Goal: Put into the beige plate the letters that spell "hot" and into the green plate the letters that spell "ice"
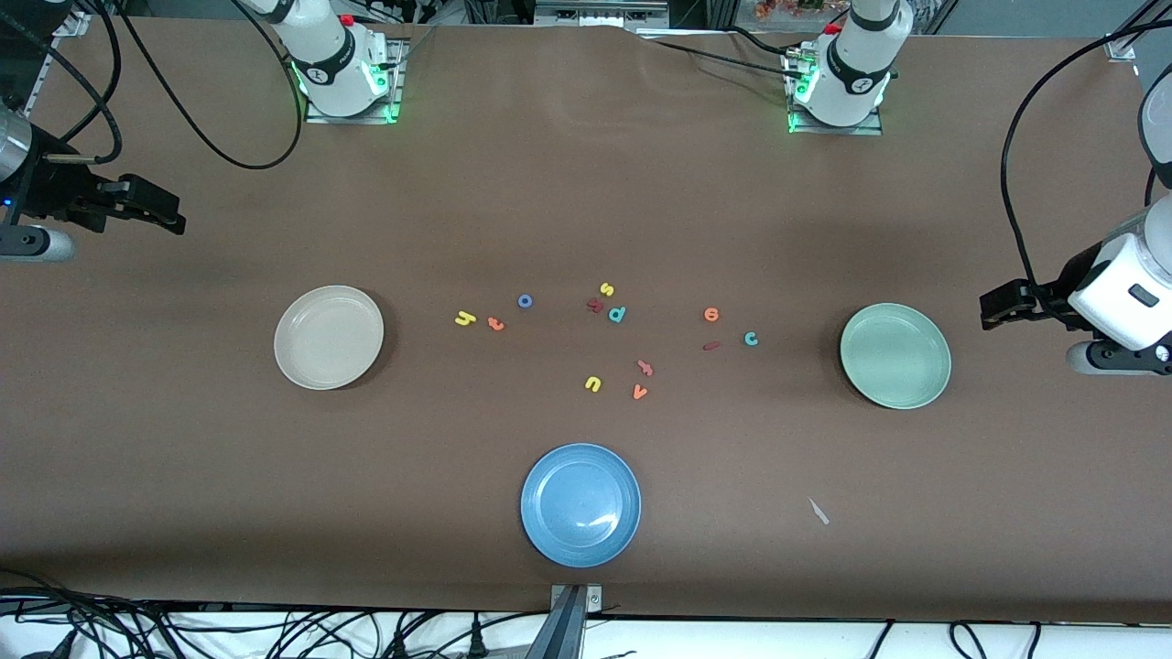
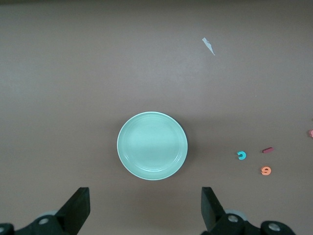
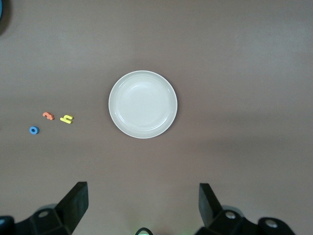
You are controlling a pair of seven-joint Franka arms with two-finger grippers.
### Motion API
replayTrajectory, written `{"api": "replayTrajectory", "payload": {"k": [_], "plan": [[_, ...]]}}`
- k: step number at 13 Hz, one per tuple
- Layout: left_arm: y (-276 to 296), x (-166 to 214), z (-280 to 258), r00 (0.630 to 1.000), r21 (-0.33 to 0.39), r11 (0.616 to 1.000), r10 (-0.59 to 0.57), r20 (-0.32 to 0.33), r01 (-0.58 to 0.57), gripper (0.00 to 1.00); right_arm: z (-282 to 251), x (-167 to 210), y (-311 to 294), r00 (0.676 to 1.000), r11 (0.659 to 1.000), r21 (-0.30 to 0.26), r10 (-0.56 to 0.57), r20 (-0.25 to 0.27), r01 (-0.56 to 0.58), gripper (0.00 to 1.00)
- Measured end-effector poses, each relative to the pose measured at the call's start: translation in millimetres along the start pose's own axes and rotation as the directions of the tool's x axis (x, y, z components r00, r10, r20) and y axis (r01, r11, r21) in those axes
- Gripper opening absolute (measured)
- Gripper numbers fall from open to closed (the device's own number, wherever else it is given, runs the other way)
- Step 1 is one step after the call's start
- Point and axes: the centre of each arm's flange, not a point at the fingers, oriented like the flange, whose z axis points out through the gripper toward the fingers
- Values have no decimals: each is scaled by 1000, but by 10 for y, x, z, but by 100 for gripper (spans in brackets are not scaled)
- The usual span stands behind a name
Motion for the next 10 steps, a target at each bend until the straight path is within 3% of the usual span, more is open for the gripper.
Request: {"api": "replayTrajectory", "payload": {"k": [10], "plan": [[9,48,139,1000,-26,1000,3,22,-3,100,0,0,3,1000,1000,0,0,0,0,100]]}}
